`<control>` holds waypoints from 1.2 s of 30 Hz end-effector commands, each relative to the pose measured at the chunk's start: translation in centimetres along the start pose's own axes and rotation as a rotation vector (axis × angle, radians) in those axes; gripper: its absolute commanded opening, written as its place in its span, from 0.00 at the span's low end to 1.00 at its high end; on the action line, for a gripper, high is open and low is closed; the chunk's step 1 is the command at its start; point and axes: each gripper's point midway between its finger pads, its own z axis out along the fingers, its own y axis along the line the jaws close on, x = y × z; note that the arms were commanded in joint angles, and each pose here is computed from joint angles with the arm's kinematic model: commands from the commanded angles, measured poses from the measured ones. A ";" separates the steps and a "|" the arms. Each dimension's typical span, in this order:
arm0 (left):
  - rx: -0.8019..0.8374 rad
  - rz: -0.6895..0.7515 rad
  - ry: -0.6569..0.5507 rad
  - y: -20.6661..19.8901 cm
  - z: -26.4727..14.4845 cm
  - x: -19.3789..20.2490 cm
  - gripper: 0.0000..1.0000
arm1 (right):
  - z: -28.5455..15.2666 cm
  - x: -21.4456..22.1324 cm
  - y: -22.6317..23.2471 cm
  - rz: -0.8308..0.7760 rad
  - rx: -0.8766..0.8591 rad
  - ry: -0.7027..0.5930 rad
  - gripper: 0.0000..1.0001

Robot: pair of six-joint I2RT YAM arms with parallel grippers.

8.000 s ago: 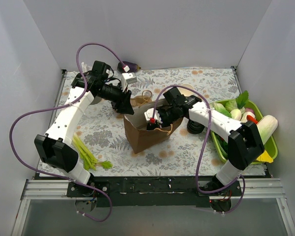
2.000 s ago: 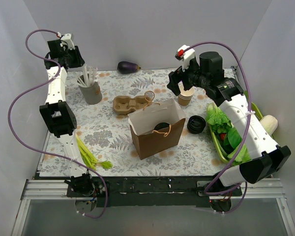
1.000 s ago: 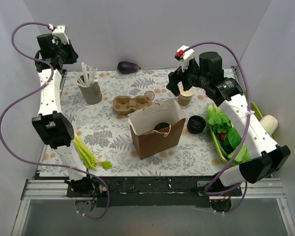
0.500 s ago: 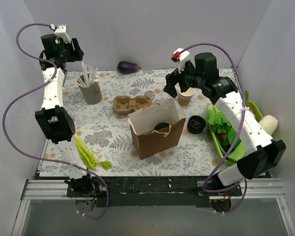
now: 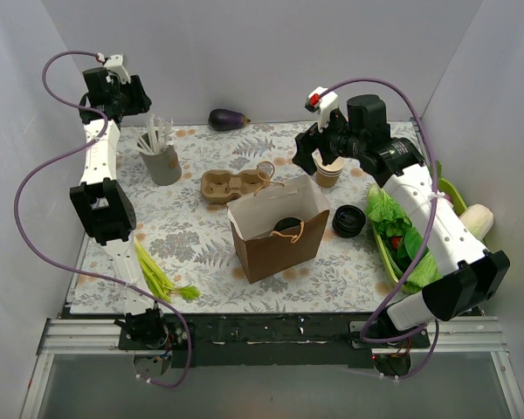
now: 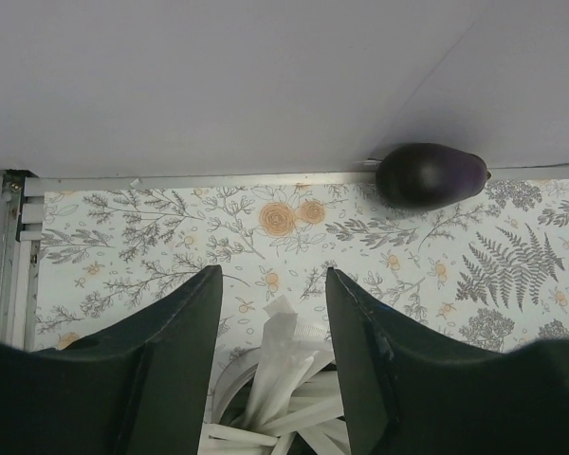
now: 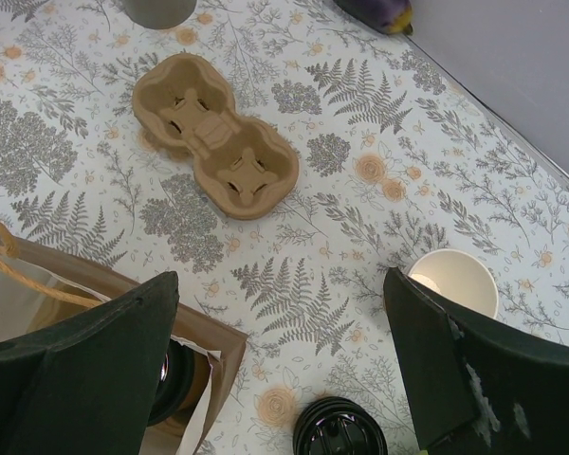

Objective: Pack the takeout coffee

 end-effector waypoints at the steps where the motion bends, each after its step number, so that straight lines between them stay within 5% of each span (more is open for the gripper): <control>1: 0.004 0.011 -0.064 -0.7 -1.4 -2.9 0.46 | -0.4 -0.3 -0.3 -0.010 0.012 -0.019 0.96; 36: -0.020 0.011 0.011 0.1 -1.8 -0.4 0.31 | 0.2 0.2 -0.2 0.003 0.005 -0.023 0.96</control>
